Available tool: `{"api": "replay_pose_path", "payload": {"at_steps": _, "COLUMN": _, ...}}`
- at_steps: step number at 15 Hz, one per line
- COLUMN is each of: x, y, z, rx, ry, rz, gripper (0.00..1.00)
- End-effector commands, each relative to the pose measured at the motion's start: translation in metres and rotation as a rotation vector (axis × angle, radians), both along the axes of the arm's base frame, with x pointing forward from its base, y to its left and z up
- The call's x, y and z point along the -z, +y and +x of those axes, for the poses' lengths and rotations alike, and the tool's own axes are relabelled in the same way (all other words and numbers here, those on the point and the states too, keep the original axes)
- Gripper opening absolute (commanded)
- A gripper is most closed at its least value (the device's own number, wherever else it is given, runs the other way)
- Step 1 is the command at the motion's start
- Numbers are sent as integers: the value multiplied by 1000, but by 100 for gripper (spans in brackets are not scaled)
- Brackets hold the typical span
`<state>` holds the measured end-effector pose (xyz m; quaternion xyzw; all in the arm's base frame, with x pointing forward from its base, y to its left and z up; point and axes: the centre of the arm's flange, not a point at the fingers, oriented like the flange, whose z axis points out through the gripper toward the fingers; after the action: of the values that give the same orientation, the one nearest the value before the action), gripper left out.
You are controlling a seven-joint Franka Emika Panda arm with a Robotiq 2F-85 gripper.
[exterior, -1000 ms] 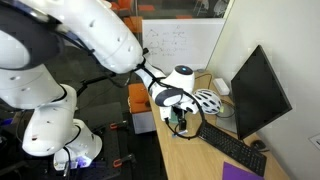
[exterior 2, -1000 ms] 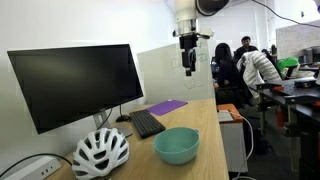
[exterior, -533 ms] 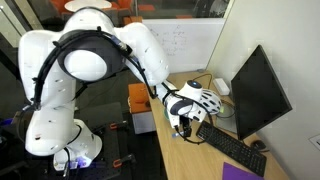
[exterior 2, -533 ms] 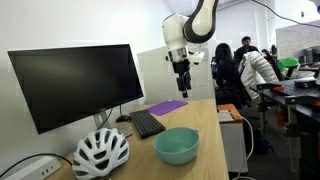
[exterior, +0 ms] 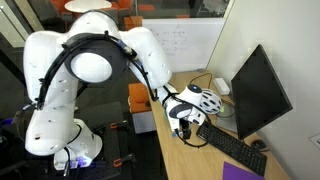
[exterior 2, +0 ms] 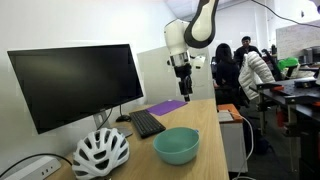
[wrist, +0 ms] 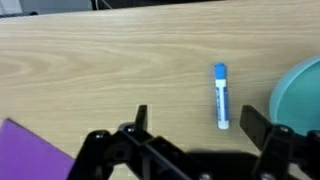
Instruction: Put the marker in the bowl
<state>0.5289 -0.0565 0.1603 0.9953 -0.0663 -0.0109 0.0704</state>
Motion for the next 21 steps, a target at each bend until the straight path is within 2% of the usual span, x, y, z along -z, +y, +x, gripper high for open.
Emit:
{"api": "replay_pose_path", "payload": {"at_steps": 1, "x": 42, "y": -4, "z": 20, "rx": -38, "ry": -12, "rz": 21, "gripper": 100}}
{"api": "replay_pose_path", "payload": {"at_steps": 4, "x": 74, "y": -2, "z": 32, "rx": -87, "ry": 0, "rz": 38, "gripper": 100}}
{"api": "replay_pose_path", "payload": {"at_steps": 8, "x": 102, "y": 5, "z": 58, "rx": -140, "ry": 7, "rz": 108, "gripper": 100}}
{"api": "replay_pose_path", "payload": {"at_steps": 11, "x": 121, "y": 13, "z": 73, "rx": -151, "ry": 23, "rz": 75, "gripper": 100}}
{"api": "replay_pose_path", "payload": {"at_steps": 12, "x": 127, "y": 13, "z": 77, "rx": -152, "ry": 32, "rz": 70, "gripper": 92}}
{"api": "replay_pose_path", "payload": {"at_steps": 13, "x": 134, "y": 13, "z": 79, "rx": -159, "ry": 40, "rz": 66, "gripper": 74}}
{"api": "replay_pose_path", "payload": {"at_steps": 16, "x": 151, "y": 22, "z": 81, "rx": -175, "ry": 57, "rz": 63, "gripper": 58}}
{"api": "replay_pose_path", "payload": {"at_steps": 18, "x": 160, "y": 30, "z": 80, "rx": -194, "ry": 69, "rz": 52, "gripper": 34}}
{"api": "replay_pose_path", "payload": {"at_steps": 21, "x": 156, "y": 32, "z": 81, "rx": -209, "ry": 73, "rz": 43, "gripper": 13}}
